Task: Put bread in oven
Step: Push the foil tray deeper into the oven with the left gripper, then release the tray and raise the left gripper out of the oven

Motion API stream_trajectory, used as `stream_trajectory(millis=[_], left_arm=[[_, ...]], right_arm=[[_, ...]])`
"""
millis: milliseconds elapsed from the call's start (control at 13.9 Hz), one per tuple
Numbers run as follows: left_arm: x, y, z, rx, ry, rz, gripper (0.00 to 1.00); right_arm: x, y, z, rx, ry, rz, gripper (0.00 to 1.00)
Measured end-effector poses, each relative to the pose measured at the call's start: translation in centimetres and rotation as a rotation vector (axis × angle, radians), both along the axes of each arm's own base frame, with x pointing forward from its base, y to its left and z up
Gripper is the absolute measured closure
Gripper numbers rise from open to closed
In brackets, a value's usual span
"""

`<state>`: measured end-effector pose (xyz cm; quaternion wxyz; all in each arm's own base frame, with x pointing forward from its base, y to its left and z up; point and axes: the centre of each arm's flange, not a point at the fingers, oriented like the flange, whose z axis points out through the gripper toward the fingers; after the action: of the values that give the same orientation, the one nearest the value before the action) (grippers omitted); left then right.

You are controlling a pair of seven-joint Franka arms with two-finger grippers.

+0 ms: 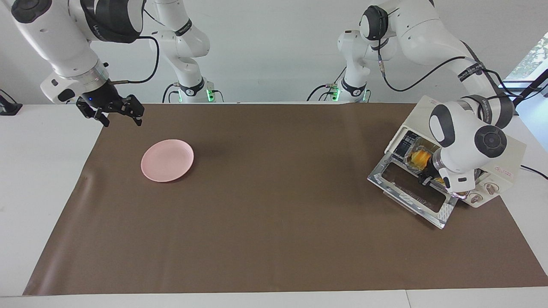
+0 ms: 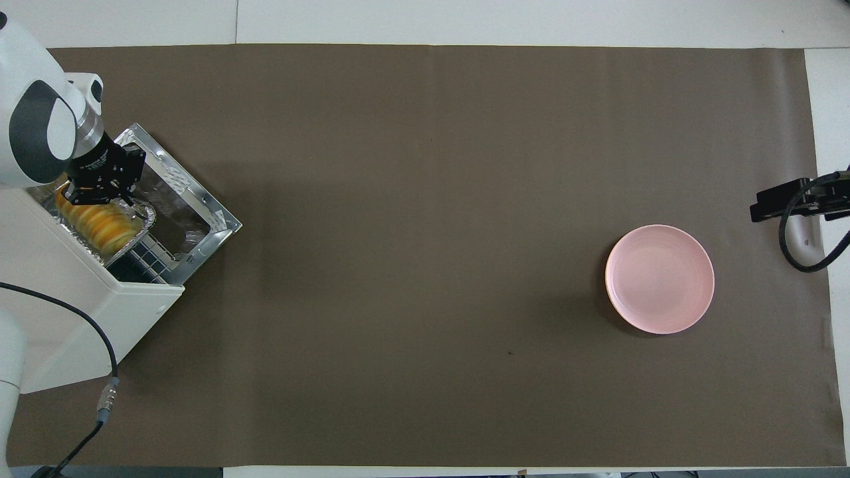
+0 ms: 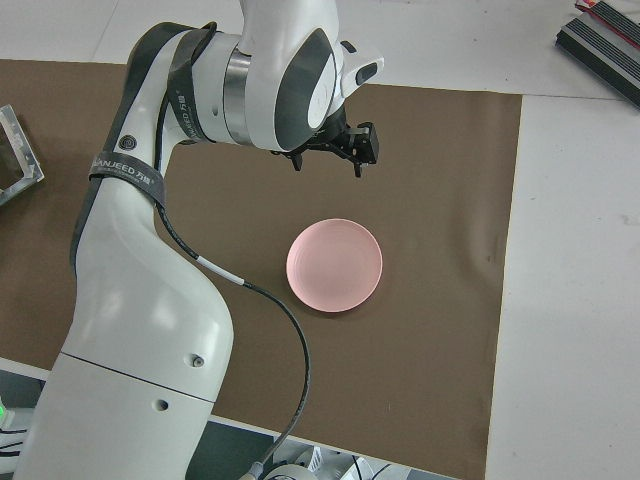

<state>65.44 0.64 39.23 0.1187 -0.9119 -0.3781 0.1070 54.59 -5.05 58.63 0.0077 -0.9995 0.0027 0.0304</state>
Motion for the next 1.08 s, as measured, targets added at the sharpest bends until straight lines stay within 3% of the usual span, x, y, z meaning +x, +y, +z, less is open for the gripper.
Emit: stream_trajectory(millis=[1081], left_arm=[[-1.5,0.8,-0.4,0.007,0.032,-0.007,0.98]], right_arm=[[0.0,0.0,0.0,0.000,0.000,0.000,0.00]])
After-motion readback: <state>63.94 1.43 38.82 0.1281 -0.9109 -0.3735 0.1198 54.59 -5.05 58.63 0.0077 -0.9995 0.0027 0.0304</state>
